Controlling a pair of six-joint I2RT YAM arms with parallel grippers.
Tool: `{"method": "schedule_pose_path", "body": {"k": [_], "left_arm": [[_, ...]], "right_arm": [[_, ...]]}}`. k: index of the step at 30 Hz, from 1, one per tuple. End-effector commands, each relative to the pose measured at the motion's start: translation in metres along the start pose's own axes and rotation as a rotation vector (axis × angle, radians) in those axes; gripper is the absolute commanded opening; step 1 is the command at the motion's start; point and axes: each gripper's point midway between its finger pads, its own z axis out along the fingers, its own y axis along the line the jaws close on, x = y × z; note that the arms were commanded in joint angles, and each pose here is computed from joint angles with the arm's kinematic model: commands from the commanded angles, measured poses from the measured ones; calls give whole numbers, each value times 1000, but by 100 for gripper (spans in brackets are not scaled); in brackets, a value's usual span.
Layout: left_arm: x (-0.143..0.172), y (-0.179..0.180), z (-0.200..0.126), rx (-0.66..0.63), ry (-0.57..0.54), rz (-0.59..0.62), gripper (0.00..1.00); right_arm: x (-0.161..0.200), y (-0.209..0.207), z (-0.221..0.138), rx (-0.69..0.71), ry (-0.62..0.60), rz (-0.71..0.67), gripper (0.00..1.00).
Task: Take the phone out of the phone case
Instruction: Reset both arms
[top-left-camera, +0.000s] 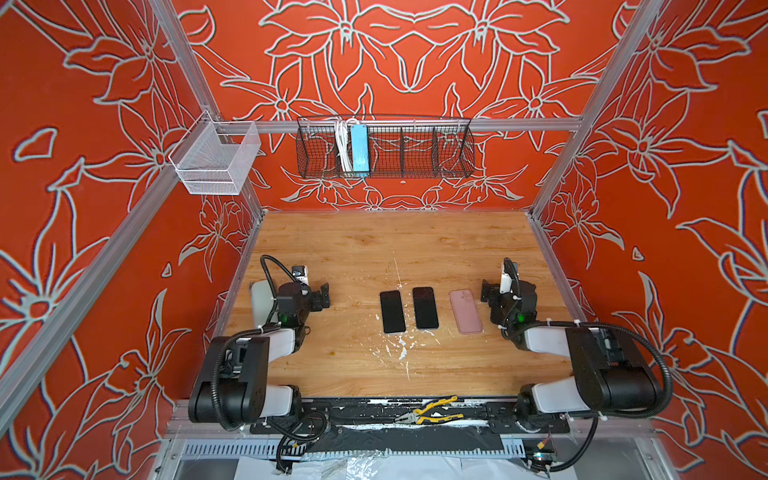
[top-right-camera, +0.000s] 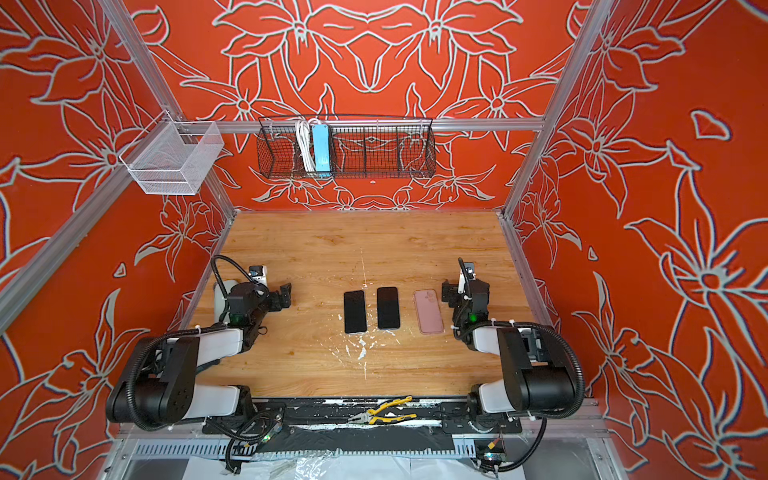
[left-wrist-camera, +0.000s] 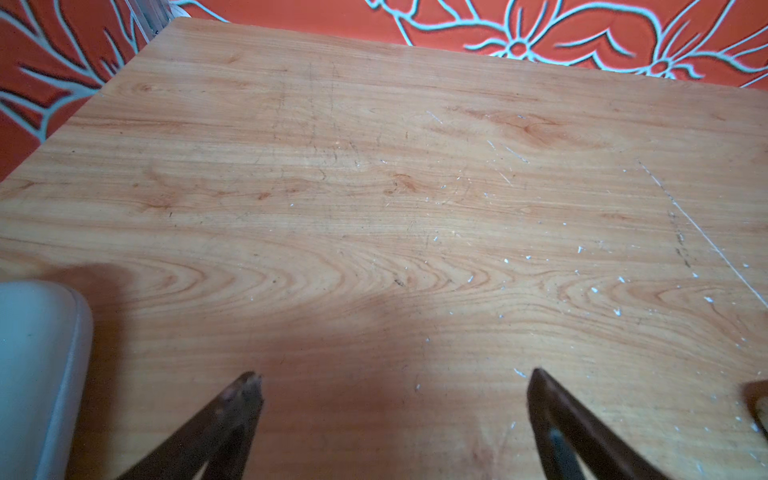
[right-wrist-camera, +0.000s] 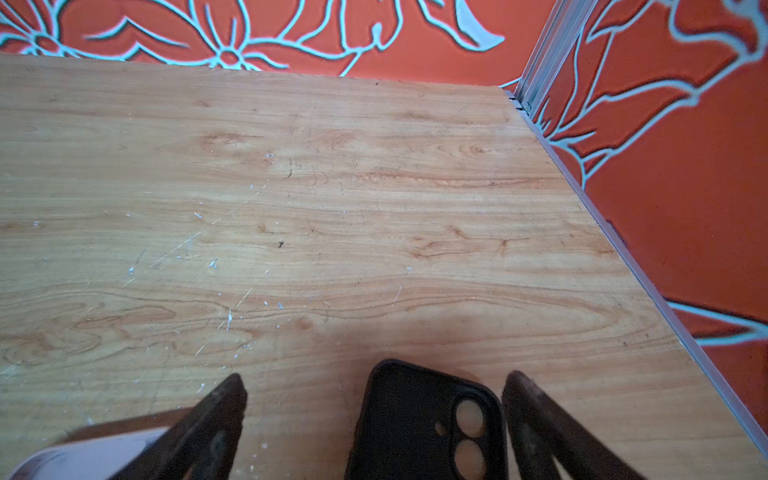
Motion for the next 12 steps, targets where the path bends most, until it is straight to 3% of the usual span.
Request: {"method": "schedule_pose_path", "body": {"k": [1,12], "left_arm": [[-12,-1,1,6,-31,11,97],[-12,-1,2,7,-29,13,97]], "right_arm": [[-8,2,2,-17,-18,6,97],[-9,2,1,-19,-19,4,97]]}}
